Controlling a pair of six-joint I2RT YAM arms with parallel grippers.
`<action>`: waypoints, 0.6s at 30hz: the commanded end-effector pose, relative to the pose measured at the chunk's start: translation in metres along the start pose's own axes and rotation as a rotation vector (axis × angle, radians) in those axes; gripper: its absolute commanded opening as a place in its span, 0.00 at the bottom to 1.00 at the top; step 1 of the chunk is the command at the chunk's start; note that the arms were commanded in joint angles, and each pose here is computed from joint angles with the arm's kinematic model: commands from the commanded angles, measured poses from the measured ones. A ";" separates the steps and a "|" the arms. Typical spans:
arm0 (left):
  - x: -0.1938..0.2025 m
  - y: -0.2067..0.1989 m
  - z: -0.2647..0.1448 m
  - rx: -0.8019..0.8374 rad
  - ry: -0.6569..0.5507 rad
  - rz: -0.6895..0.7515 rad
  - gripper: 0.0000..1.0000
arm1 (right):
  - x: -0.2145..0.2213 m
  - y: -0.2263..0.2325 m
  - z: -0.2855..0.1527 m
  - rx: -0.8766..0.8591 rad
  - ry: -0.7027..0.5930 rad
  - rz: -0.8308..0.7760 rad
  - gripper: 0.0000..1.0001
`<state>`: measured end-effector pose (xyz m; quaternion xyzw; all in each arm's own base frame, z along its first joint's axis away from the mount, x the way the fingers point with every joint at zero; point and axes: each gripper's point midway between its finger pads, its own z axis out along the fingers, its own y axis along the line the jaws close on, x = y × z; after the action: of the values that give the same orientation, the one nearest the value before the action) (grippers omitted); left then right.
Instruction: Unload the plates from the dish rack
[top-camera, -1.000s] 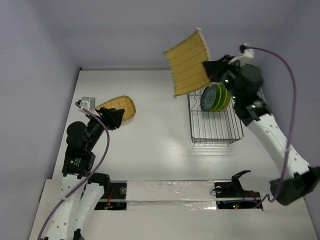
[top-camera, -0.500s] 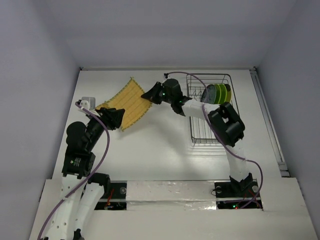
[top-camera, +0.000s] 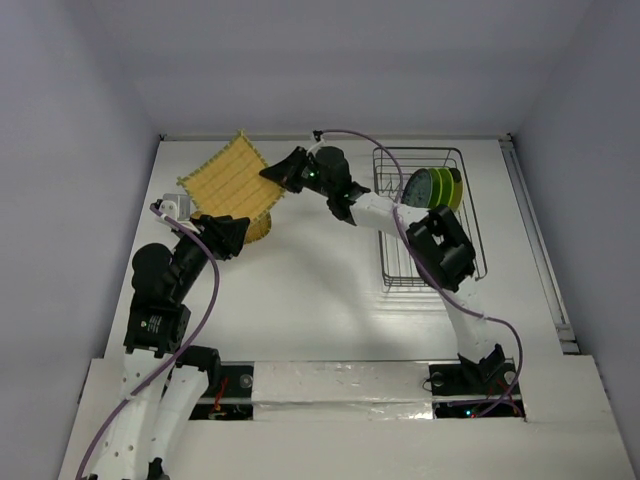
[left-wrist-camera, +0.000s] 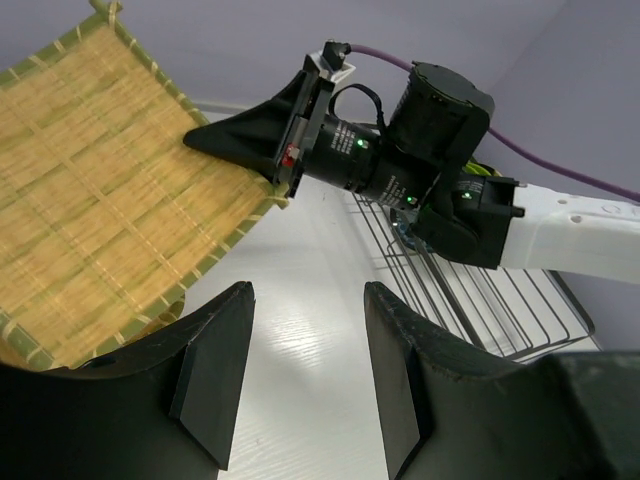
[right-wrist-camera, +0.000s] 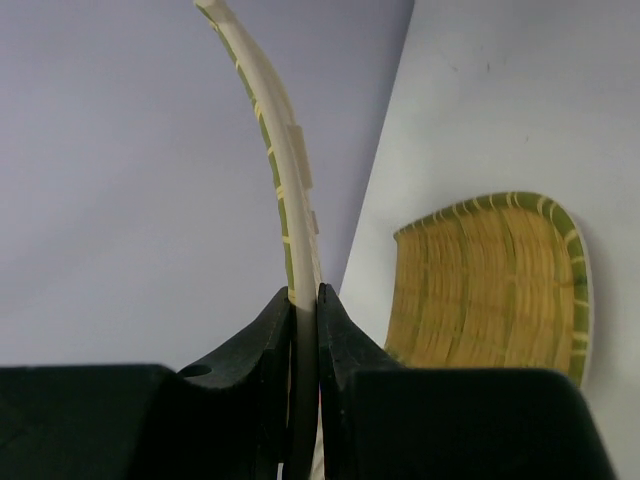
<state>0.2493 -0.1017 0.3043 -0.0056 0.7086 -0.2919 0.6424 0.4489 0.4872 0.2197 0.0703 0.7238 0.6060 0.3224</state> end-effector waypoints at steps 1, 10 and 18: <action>-0.012 -0.004 0.001 0.021 -0.049 0.011 0.45 | -0.011 0.024 0.015 -0.078 -0.039 0.031 0.03; -0.011 -0.004 0.001 0.019 -0.047 0.008 0.45 | 0.014 -0.024 0.034 0.065 0.053 0.026 0.17; -0.010 -0.004 0.002 0.022 -0.044 0.008 0.45 | 0.021 -0.047 0.017 0.158 0.060 -0.025 0.72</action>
<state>0.2493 -0.1017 0.3042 -0.0055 0.7087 -0.2920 0.6422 0.4610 0.4999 0.1159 0.0927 0.8024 0.5284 0.2614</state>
